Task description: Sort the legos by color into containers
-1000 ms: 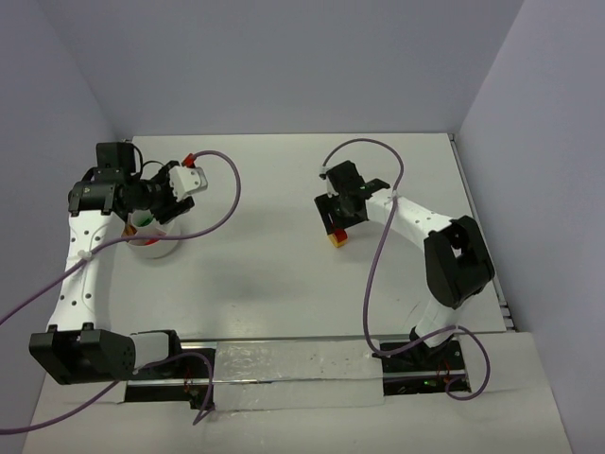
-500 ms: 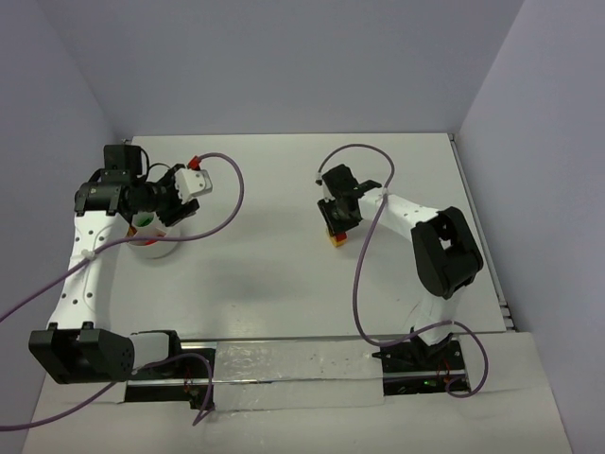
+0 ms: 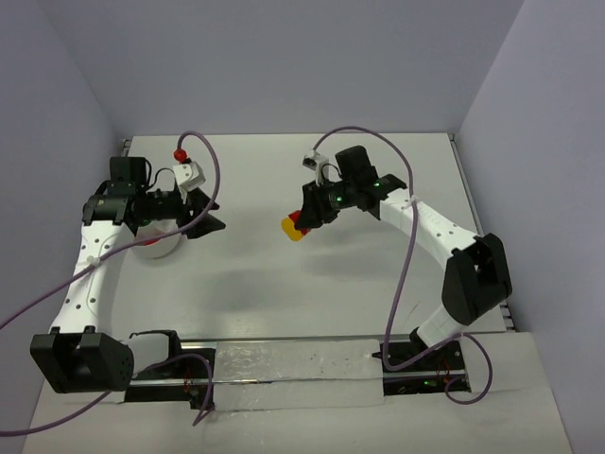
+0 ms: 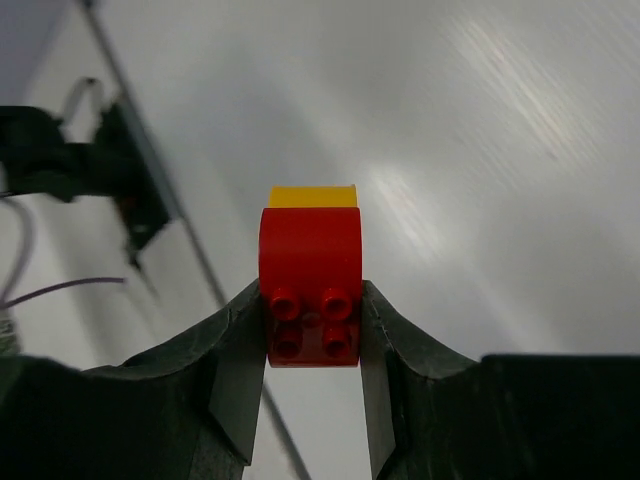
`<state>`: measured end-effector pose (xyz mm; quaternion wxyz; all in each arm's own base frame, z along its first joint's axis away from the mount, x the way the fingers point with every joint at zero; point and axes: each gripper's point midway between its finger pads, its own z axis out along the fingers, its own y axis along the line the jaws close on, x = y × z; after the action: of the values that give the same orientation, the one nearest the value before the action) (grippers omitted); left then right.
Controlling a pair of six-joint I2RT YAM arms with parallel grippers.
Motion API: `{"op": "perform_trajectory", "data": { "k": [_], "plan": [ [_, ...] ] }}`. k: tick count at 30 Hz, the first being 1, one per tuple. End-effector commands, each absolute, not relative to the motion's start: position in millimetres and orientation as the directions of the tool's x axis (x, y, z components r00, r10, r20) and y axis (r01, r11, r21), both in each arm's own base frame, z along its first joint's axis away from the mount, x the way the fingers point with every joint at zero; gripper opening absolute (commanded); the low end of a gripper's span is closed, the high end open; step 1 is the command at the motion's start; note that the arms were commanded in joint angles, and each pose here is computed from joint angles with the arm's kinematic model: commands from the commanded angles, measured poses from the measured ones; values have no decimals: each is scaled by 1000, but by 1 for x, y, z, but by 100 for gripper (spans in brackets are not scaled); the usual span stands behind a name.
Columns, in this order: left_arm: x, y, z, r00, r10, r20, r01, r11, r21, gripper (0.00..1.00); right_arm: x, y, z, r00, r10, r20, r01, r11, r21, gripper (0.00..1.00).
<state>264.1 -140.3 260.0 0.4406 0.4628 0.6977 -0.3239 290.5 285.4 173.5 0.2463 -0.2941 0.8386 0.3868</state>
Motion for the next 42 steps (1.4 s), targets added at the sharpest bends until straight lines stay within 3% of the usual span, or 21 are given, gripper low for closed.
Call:
{"op": "perform_trajectory", "data": {
  "k": [1,5,12,24,34,42],
  "plan": [
    [235,-172,300,-289,126,-949,940,227,-256,66,247,325,274,-603,-239,-761,-796,116,594,0],
    [236,-181,306,-310,70,-948,932,222,-288,69,227,344,305,-617,-237,-751,-769,-24,639,0],
    [230,-201,315,-396,25,-918,907,167,-386,72,208,366,313,-607,-267,-748,-758,-87,646,0],
    [206,-219,312,-466,53,-883,885,18,-465,74,209,369,314,-592,-268,-760,-774,-72,629,0],
    [197,-218,308,-481,63,-874,876,-4,-483,83,206,365,310,-578,-283,-766,-786,-61,616,0],
    [201,-222,301,-498,67,-864,867,21,-498,75,212,369,318,-569,-267,-778,-797,-58,602,0]
  ]
}}
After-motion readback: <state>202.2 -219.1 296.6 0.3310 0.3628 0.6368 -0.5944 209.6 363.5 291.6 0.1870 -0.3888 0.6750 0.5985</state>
